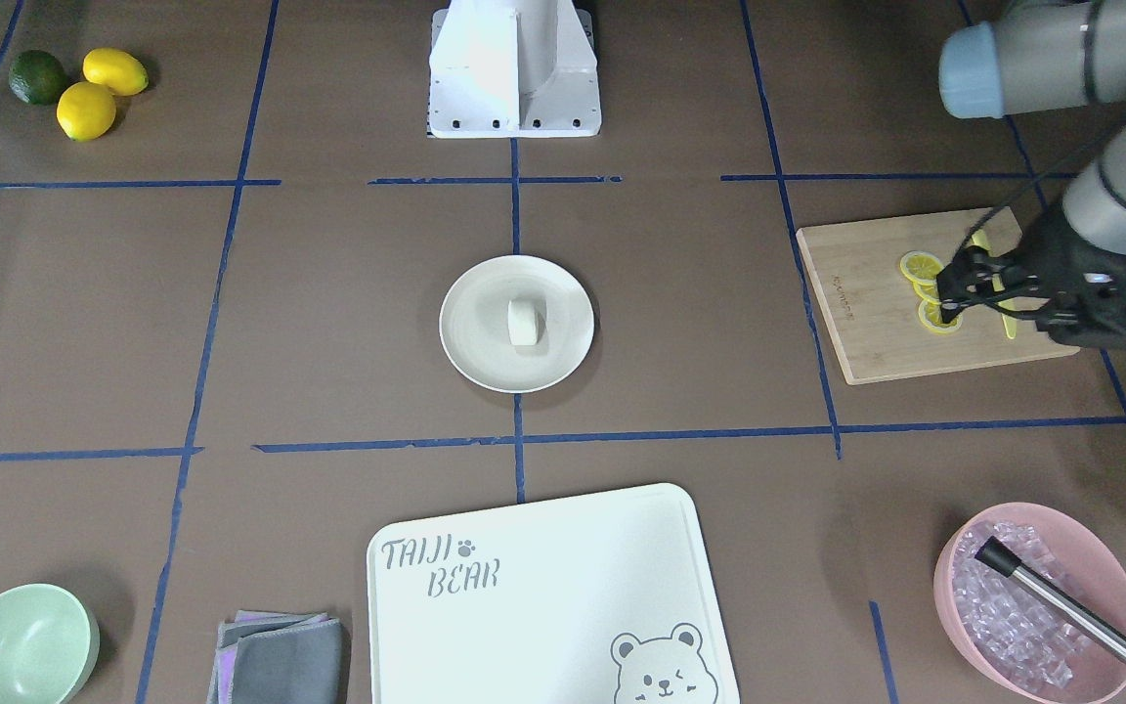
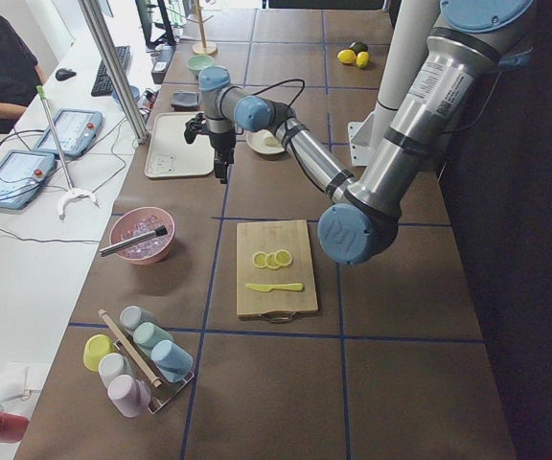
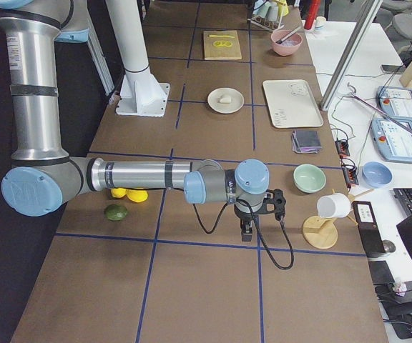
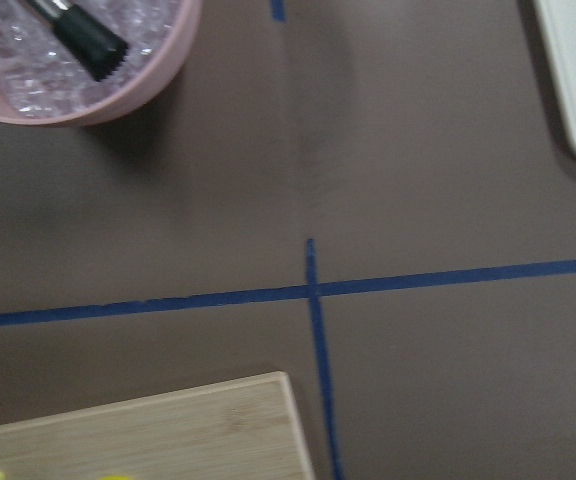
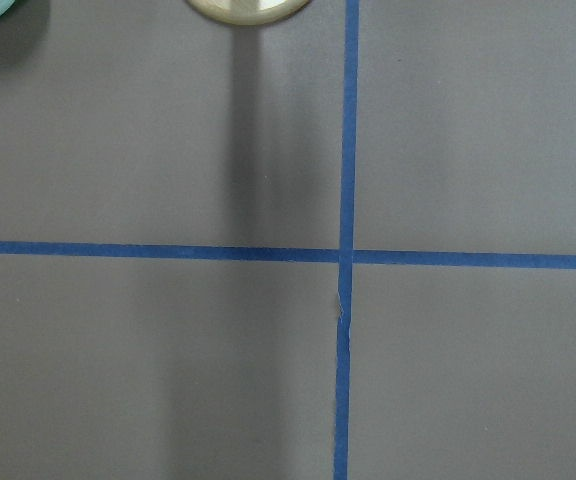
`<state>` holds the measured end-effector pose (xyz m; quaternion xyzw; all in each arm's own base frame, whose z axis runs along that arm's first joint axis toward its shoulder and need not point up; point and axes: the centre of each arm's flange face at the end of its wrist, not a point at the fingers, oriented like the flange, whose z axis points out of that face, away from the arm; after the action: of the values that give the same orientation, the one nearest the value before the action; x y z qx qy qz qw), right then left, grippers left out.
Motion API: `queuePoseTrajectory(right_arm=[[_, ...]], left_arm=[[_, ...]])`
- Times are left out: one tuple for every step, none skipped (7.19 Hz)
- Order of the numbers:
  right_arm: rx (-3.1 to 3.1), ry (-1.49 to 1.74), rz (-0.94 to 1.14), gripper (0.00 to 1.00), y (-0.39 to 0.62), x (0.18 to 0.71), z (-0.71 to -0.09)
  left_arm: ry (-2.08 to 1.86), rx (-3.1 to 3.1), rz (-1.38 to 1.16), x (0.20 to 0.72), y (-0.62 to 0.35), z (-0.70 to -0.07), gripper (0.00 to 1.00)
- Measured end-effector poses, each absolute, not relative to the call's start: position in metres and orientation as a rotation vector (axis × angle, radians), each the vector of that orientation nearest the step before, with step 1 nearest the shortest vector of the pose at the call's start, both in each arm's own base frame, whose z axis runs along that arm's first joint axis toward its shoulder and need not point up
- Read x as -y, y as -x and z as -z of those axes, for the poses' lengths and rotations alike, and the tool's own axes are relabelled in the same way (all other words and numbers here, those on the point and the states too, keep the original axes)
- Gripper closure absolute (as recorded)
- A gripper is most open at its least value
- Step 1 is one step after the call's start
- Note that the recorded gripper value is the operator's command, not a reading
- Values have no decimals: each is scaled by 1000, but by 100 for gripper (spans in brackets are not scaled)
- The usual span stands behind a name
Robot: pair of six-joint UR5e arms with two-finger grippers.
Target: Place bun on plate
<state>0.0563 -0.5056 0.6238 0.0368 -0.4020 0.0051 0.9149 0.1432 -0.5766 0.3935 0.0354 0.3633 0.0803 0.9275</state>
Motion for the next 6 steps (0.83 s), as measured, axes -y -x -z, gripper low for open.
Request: queuePoseTrajectory(right_arm=[[830,-85,2,0,-63,505,-622],[832,-98,12,0,-70,503,-620],[832,-105,12,0,-74,501,-619],[832,-105,6,0,-78,497,-621],[831,-101,-2,0,-81,490,-625],[830,-97,-9,0,-83,483,-629]], left_arm=[[-70,-740,-191,576,-90,-441,0],[-57,-751,-209,576,-42,-489,0],[-44,-785,-212,576,4,-534,0],[-38,-812,-195,574,41,-568,0],[-37,-824,-168,571,67,-586,0],[-37,-828,-146,568,83,-594,0]])
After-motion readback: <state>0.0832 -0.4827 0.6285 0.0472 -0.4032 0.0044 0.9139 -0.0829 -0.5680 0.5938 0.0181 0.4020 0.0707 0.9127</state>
